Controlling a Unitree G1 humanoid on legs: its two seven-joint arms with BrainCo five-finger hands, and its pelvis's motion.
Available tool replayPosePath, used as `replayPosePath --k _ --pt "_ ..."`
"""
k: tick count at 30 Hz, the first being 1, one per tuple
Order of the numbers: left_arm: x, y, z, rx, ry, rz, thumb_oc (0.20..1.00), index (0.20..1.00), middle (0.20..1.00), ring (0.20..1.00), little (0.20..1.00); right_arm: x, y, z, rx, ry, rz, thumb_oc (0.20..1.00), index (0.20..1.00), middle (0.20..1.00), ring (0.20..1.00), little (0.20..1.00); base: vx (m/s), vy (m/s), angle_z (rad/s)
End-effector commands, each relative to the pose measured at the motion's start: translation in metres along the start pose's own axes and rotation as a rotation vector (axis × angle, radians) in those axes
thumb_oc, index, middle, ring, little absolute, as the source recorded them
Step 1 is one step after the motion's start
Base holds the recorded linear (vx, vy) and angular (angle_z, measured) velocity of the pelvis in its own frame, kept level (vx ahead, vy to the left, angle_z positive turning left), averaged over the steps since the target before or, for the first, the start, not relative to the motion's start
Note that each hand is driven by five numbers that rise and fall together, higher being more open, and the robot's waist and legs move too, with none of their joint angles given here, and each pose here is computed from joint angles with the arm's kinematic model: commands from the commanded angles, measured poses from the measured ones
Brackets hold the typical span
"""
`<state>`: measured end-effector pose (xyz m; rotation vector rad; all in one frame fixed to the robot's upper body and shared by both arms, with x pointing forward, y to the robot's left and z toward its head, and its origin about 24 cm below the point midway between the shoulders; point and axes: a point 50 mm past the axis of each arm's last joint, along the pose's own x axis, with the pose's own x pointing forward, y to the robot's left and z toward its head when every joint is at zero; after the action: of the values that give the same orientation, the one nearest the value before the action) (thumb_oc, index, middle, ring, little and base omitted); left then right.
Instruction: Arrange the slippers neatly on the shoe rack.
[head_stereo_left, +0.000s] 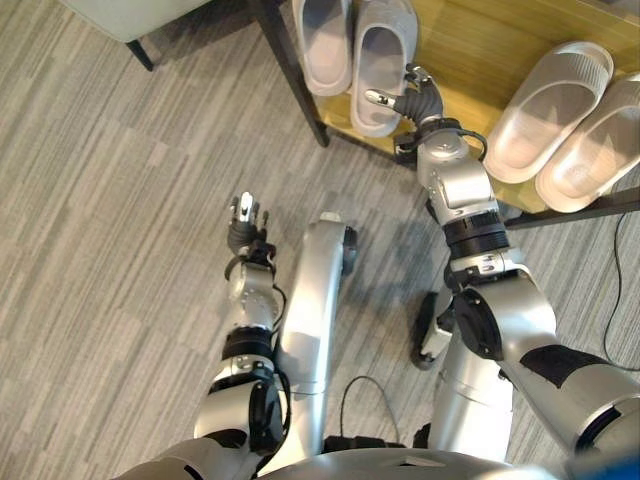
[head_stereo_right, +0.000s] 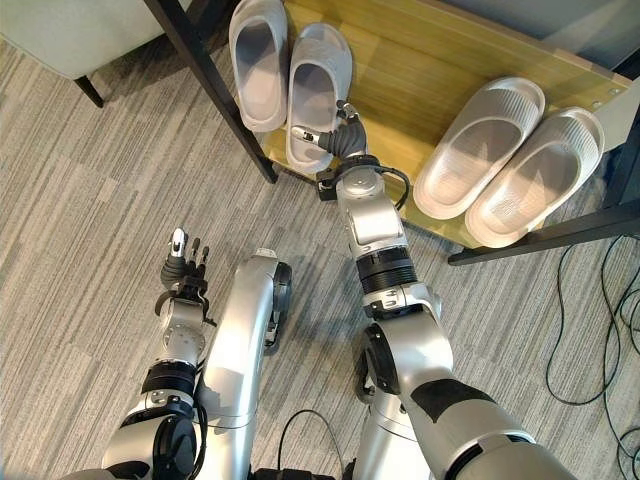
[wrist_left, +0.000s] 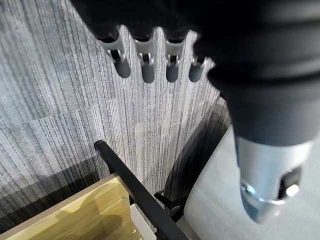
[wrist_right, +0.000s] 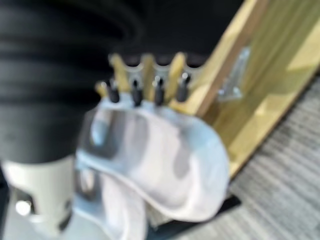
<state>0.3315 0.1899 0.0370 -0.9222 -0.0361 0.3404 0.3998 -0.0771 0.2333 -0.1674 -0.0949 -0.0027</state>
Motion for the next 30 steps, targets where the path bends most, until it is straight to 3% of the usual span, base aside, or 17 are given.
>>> replayPosePath --k 1,7,16,21,30 --pt "-0.032 -0.009 -0.065 -0.031 0.162 -0.024 1.000 1.000 1.000 1.000 1.000 -0.005 0.038 -0.004 0.081 0.049 0.130 1.000 1.000 1.000 1.000 1.000 0.00 0.000 0.00" --pt "-0.032 -0.008 -0.064 -0.042 0.151 -0.013 1.000 1.000 1.000 1.000 1.000 -0.004 0.025 0.004 0.028 -0.026 0.065 1.000 1.000 1.000 1.000 1.000 0.00 0.000 0.00" --pt "-0.035 -0.003 -0.063 -0.069 0.114 0.022 1.000 1.000 1.000 1.000 1.000 -0.024 -0.044 0.014 -0.248 -0.342 -0.249 1.000 1.000 1.000 1.000 1.000 0.00 0.008 0.00" --pt "-0.037 0.002 -0.060 -0.072 0.083 0.035 1.000 1.000 1.000 1.000 1.000 -0.048 -0.043 0.047 -0.312 -0.616 -0.192 1.000 1.000 1.000 1.000 1.000 0.00 0.000 0.00" --pt "-0.042 0.011 -0.057 -0.065 0.062 0.051 1.000 1.000 1.000 1.000 1.000 -0.080 -0.015 0.074 -0.408 -0.857 0.090 1.000 1.000 1.000 1.000 1.000 0.00 0.000 0.00"
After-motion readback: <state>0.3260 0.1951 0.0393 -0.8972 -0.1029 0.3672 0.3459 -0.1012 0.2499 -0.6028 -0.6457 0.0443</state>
